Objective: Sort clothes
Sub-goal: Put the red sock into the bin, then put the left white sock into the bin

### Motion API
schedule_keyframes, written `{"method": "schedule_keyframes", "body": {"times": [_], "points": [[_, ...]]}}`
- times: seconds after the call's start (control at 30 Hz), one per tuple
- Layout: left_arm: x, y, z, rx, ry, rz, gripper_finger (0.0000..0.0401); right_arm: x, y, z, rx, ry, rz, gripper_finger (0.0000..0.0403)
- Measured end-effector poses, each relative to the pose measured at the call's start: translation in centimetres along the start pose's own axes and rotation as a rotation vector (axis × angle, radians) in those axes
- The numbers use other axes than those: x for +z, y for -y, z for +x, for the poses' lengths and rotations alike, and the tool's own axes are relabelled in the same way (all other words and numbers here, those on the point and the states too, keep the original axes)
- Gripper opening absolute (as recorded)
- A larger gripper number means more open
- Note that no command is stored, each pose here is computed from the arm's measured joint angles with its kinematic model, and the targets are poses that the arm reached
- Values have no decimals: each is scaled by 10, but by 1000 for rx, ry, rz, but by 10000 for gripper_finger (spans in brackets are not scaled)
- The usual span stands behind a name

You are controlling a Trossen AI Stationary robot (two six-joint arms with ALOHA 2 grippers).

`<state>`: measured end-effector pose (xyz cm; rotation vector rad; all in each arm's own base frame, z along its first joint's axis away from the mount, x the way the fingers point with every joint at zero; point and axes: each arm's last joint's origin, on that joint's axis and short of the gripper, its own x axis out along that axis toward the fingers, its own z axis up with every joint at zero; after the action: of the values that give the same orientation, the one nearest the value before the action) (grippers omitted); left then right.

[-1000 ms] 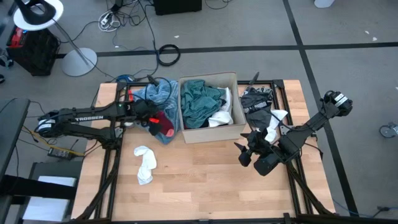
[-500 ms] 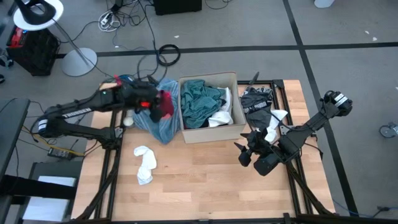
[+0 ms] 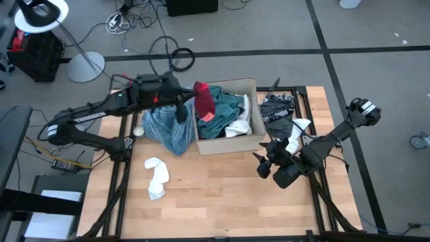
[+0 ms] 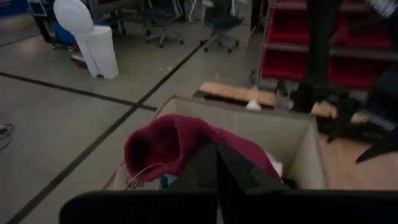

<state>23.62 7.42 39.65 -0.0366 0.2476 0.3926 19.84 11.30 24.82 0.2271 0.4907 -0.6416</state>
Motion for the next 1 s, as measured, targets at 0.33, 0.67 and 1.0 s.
{"method": "schedule_keyframes", "body": {"times": [0.33, 0.67, 1.0], "points": [[-19, 4, 32, -34, -121, 20, 66, 0, 0, 0, 3, -5, -2, 240], [-20, 4, -5, -63, -209, 15, 109, 0, 0, 0, 8, -12, -1, 240], [-48, 45, -69, -166, -325, -74, 108, 0, 0, 0, 11, -17, 0, 240]]}}
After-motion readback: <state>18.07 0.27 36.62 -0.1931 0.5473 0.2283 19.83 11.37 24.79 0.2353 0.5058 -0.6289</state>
